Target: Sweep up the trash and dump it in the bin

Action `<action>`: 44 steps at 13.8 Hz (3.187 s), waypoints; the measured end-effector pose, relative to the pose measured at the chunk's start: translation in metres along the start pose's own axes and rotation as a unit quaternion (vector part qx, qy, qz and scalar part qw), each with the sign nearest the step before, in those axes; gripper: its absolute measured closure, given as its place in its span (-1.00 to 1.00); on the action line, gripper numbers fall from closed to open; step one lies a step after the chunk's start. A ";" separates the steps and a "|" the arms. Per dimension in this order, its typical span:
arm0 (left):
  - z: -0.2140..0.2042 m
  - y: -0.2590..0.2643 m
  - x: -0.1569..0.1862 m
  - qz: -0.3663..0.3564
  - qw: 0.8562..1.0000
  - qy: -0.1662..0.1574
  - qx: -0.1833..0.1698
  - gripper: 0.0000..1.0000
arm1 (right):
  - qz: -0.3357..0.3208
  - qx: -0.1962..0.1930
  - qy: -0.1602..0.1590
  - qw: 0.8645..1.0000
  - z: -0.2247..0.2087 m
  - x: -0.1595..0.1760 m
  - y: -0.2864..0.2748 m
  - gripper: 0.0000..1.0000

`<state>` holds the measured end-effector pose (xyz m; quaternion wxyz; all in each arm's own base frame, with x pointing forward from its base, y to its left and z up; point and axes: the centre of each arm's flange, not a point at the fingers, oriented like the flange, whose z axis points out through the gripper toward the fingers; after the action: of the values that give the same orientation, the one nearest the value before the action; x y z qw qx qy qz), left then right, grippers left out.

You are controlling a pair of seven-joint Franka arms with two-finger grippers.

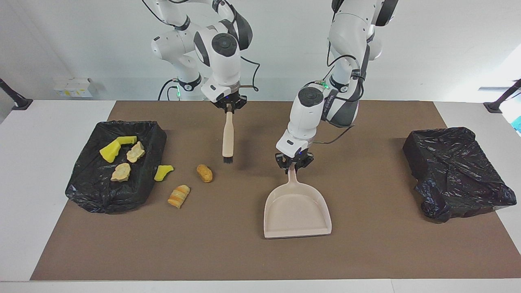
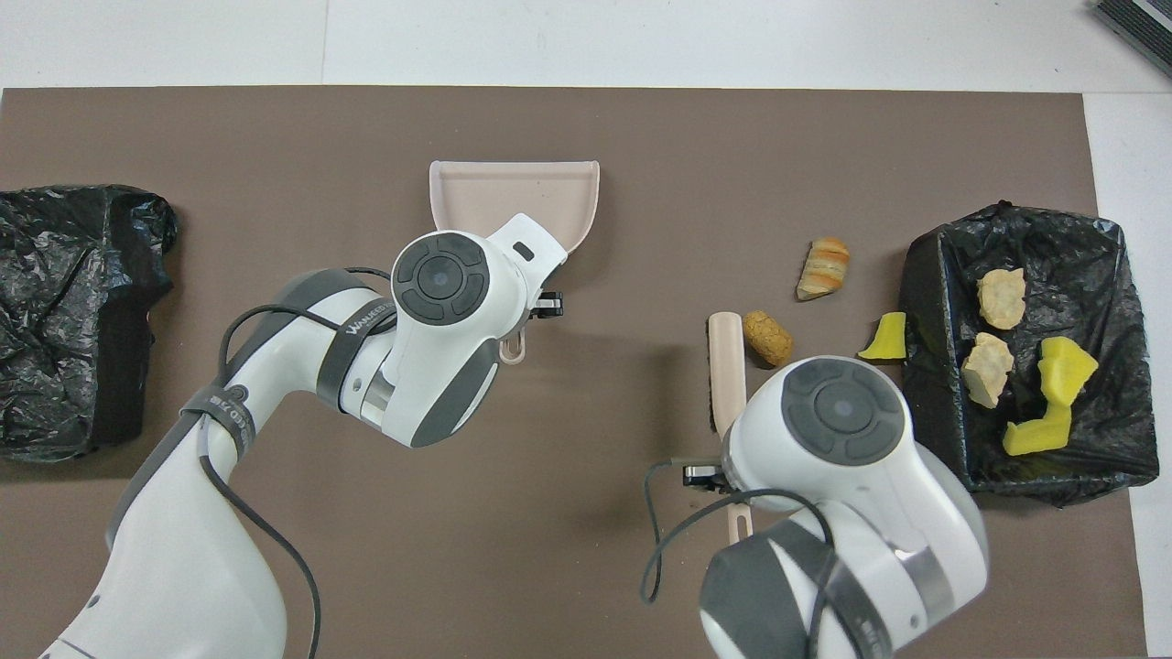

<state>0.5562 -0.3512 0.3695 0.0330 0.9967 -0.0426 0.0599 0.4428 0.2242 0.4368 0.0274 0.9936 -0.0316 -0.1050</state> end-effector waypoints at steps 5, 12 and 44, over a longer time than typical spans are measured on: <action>-0.025 -0.051 0.008 0.216 0.975 -0.050 0.023 0.38 | -0.061 -0.055 0.014 0.997 0.002 0.062 0.074 0.49; -0.042 -0.088 0.002 0.516 0.848 -0.119 0.004 0.38 | -0.102 -0.151 0.009 0.983 0.020 0.087 0.168 0.49; 0.003 -0.134 -0.031 0.653 0.748 -0.119 -0.008 0.38 | -0.074 -0.063 0.018 0.995 0.060 0.094 0.122 0.49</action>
<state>0.5381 -0.2160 0.3546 -0.0113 0.7242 -0.6876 -0.0521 0.5148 0.0930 0.3663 0.0832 0.9912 0.0491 -0.0905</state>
